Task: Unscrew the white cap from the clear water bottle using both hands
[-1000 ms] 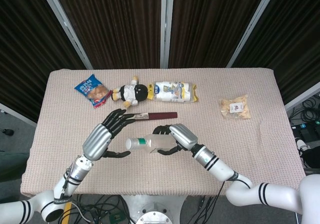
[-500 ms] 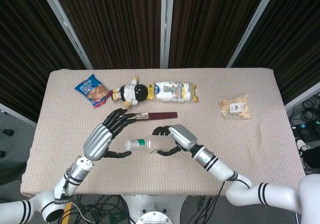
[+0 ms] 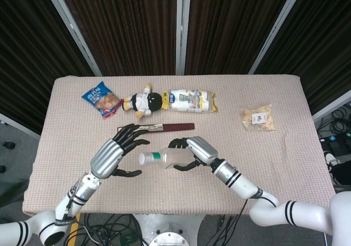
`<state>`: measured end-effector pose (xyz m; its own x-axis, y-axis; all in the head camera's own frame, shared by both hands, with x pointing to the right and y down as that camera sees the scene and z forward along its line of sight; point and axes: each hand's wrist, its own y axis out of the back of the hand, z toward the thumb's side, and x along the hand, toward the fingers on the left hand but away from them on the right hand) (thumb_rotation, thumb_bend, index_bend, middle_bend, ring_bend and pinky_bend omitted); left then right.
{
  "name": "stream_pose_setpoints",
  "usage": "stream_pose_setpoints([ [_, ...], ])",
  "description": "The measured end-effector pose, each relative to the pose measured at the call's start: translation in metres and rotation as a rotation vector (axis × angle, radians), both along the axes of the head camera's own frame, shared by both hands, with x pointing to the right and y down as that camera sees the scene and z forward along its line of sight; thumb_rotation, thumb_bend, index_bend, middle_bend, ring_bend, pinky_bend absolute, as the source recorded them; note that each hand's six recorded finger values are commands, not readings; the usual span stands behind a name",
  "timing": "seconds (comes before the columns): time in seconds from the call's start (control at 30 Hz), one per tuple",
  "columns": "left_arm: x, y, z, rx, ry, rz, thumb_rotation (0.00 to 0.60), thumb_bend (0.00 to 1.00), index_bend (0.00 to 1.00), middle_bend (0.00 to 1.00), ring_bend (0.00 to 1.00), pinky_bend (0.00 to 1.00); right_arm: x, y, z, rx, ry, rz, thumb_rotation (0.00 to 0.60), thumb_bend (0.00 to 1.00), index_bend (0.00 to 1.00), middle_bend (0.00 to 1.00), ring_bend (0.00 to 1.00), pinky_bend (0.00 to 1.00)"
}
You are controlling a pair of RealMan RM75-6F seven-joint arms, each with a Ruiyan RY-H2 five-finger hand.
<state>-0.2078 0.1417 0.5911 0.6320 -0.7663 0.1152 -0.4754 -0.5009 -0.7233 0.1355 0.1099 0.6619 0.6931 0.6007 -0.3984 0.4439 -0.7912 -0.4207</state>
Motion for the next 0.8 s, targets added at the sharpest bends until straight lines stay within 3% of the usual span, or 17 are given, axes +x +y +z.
stream_pose_setpoints([
  [0.47, -0.0012, 0.0019, 0.0007, -0.022, -0.02, 0.035, 0.6, 0.29, 0.31, 0.09, 0.04, 0.06, -0.0012, 0.0, 0.0005, -0.006, -0.004, -0.004, 0.6, 0.38, 0.55, 0.51, 0.4, 0.55],
  [0.8, -0.0011, 0.0023, 0.0004, -0.024, -0.015, 0.037, 0.6, 0.31, 0.33, 0.09, 0.04, 0.06, -0.0004, -0.0008, 0.0001, -0.008, -0.009, -0.003, 0.6, 0.38, 0.55, 0.51, 0.4, 0.55],
])
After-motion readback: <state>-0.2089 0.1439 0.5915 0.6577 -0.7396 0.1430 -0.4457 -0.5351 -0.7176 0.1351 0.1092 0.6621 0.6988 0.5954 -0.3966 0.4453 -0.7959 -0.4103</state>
